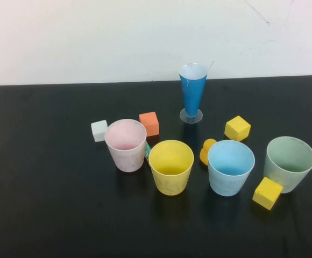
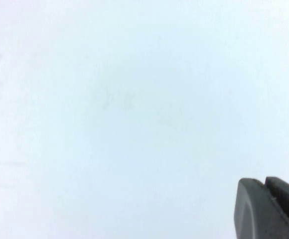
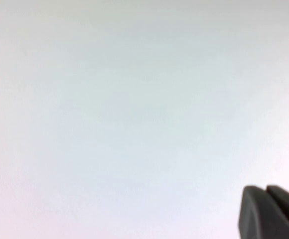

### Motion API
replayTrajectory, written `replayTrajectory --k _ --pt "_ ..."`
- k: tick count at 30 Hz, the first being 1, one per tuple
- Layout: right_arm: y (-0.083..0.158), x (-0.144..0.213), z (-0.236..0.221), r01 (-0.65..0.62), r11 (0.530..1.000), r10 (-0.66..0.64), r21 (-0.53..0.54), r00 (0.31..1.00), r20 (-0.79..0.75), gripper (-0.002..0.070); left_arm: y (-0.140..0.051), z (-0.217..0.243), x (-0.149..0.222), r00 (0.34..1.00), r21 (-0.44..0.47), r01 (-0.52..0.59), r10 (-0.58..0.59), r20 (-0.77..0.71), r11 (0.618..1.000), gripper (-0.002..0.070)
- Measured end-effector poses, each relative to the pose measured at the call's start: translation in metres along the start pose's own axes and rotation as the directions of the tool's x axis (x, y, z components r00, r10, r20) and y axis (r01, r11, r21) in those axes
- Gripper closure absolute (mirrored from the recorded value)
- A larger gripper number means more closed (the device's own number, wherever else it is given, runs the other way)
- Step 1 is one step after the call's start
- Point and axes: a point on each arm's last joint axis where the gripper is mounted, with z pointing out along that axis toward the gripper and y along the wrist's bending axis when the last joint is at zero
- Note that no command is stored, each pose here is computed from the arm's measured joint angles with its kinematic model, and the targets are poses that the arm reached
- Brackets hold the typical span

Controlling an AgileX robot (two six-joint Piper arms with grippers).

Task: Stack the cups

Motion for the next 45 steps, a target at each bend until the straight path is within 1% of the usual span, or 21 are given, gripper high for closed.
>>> replayTrajectory --k 3,7,9,11,13,15,17,20,21,24,26,27,32,34,36,38,40,41,43,45 --pt "-0.006 -0.021 0.012 0.084 0.996 -0.084 -0.001 0.989 -0.125 0.0678 -0.002 0.006 -0.013 0.999 -0.009 0.017 -0.018 -0.045 1.000 0.0677" --pt "-0.013 -0.051 0.028 0.179 0.984 -0.179 -0.019 0.959 -0.220 0.0678 -0.010 0.015 -0.055 0.989 -0.022 0.125 -0.126 -0.075 0.992 0.0677" --pt "-0.015 -0.058 0.038 0.198 0.980 -0.200 -0.035 0.941 -0.272 0.0678 -0.015 0.022 -0.075 0.982 -0.022 0.149 -0.151 -0.114 0.989 0.0677" --pt "-0.016 -0.059 0.046 0.197 0.979 -0.202 -0.051 0.921 -0.334 0.0678 -0.018 0.030 -0.085 0.973 -0.028 0.146 -0.149 -0.175 0.989 0.0677" --pt "-0.016 -0.050 0.052 0.163 0.984 -0.177 -0.072 0.883 -0.434 0.0678 -0.020 0.037 -0.087 0.960 -0.039 0.131 -0.136 -0.246 0.991 0.0677" --pt "-0.014 -0.037 0.053 0.114 0.989 -0.147 -0.093 0.825 -0.546 0.0678 -0.019 0.044 -0.082 0.944 -0.052 0.120 -0.131 -0.302 0.991 0.0677" --pt "-0.010 -0.015 0.052 0.053 0.991 -0.121 -0.120 0.718 -0.685 0.0678 -0.018 0.049 -0.075 0.931 -0.064 0.119 -0.134 -0.341 0.991 0.0677" --pt "-0.004 0.016 0.041 0.005 0.985 -0.146 -0.173 0.561 -0.815 0.0678 -0.016 0.055 -0.062 0.903 -0.089 0.139 -0.163 -0.397 0.986 0.0677" --pt "-0.002 0.026 0.036 -0.007 0.979 -0.170 -0.202 0.510 -0.843 0.0678 -0.016 0.057 -0.058 0.891 -0.097 0.141 -0.169 -0.421 0.985 0.0677" --pt "0.006 0.048 0.020 -0.044 0.950 -0.267 -0.310 0.402 -0.876 0.0678 -0.015 0.065 -0.047 0.839 -0.126 0.145 -0.190 -0.510 0.981 0.0677" --pt "0.010 0.057 0.011 -0.070 0.922 -0.331 -0.380 0.364 -0.871 0.0678 -0.016 0.071 -0.042 0.795 -0.144 0.143 -0.200 -0.572 0.979 0.0677" --pt "0.013 0.063 0.005 -0.095 0.912 -0.345 -0.399 0.349 -0.872 0.0678 -0.016 0.077 -0.042 0.773 -0.151 0.141 -0.204 -0.600 0.978 0.0677" --pt "0.025 0.079 -0.012 -0.187 0.866 -0.386 -0.463 0.337 -0.858 0.0678 -0.020 0.109 -0.039 0.662 -0.172 0.135 -0.218 -0.717 0.976 0.0677" --pt "0.027 0.081 -0.015 -0.201 0.850 -0.404 -0.487 0.346 -0.847 0.0678 -0.021 0.122 -0.035 0.623 -0.152 0.117 -0.192 -0.759 0.981 0.0677" --pt "0.029 0.081 -0.014 -0.207 0.845 -0.402 -0.493 0.360 -0.842 0.0678 -0.023 0.138 -0.030 0.578 -0.125 0.108 -0.165 -0.799 0.986 0.0675" --pt "0.029 0.081 -0.014 -0.206 0.844 -0.403 -0.496 0.366 -0.839 0.0678 -0.024 0.154 -0.024 0.538 -0.105 0.110 -0.148 -0.830 0.988 0.0657" --pt "0.029 0.080 -0.013 -0.205 0.843 -0.402 -0.497 0.372 -0.837 0.0678 -0.026 0.171 -0.016 0.489 -0.074 0.114 -0.121 -0.864 0.991 0.0598" --pt "0.029 0.080 -0.013 -0.204 0.843 -0.403 -0.498 0.373 -0.836 0.0678 -0.028 0.179 -0.012 0.458 -0.060 0.121 -0.110 -0.882 0.991 0.0553" --pt "0.029 0.080 -0.013 -0.204 0.844 -0.400 -0.496 0.375 -0.836 0.0678 -0.031 0.195 -0.006 0.410 -0.044 0.148 -0.102 -0.906 0.988 0.0440" --pt "0.029 0.080 -0.013 -0.203 0.843 -0.404 -0.499 0.376 -0.834 0.0678 -0.035 0.212 0.000 0.345 -0.024 0.188 -0.089 -0.934 0.982 0.0328"
